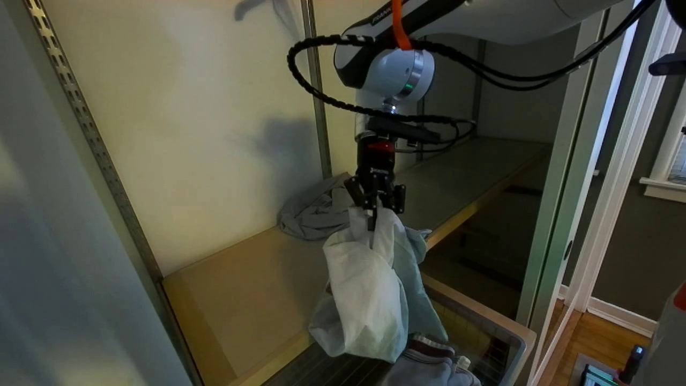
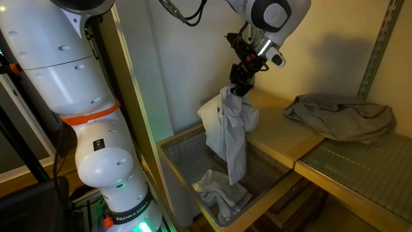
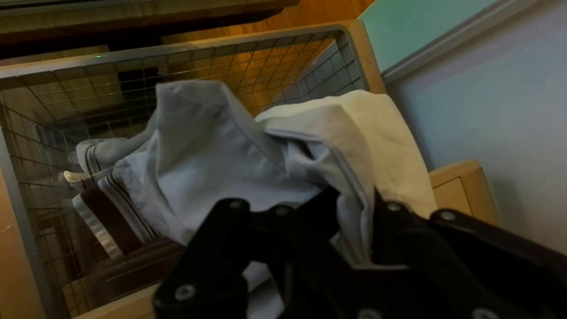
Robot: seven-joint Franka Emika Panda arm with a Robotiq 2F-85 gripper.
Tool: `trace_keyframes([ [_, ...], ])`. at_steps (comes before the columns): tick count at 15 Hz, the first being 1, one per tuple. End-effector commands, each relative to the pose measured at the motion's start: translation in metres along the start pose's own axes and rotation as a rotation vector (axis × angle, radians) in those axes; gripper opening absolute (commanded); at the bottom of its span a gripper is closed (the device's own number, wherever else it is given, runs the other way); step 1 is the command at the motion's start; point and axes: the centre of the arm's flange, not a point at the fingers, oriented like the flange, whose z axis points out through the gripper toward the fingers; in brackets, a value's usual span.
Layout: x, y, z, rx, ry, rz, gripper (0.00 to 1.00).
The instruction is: Fold the towel and put it in the open drawer
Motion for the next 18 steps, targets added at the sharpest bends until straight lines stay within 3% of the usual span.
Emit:
trace_keyframes([
  [1, -0.007, -0.002, 0.019, -0.026, -0.019, -0.03, 0.02],
  [6, -0.036, -0.011, 0.054, -0.051, -0.06, -0.112, 0.02],
  [12, -0.061, 0.002, 0.08, -0.155, -0.039, -0.068, 0.02],
  [13, -0.062, 0.006, 0.082, -0.164, -0.027, -0.066, 0.35],
  [14, -0.063, 0.009, 0.085, -0.173, -0.005, -0.065, 0.36],
  [18, -0.062, 0.018, 0.091, -0.207, 0.067, -0.074, 0.65],
])
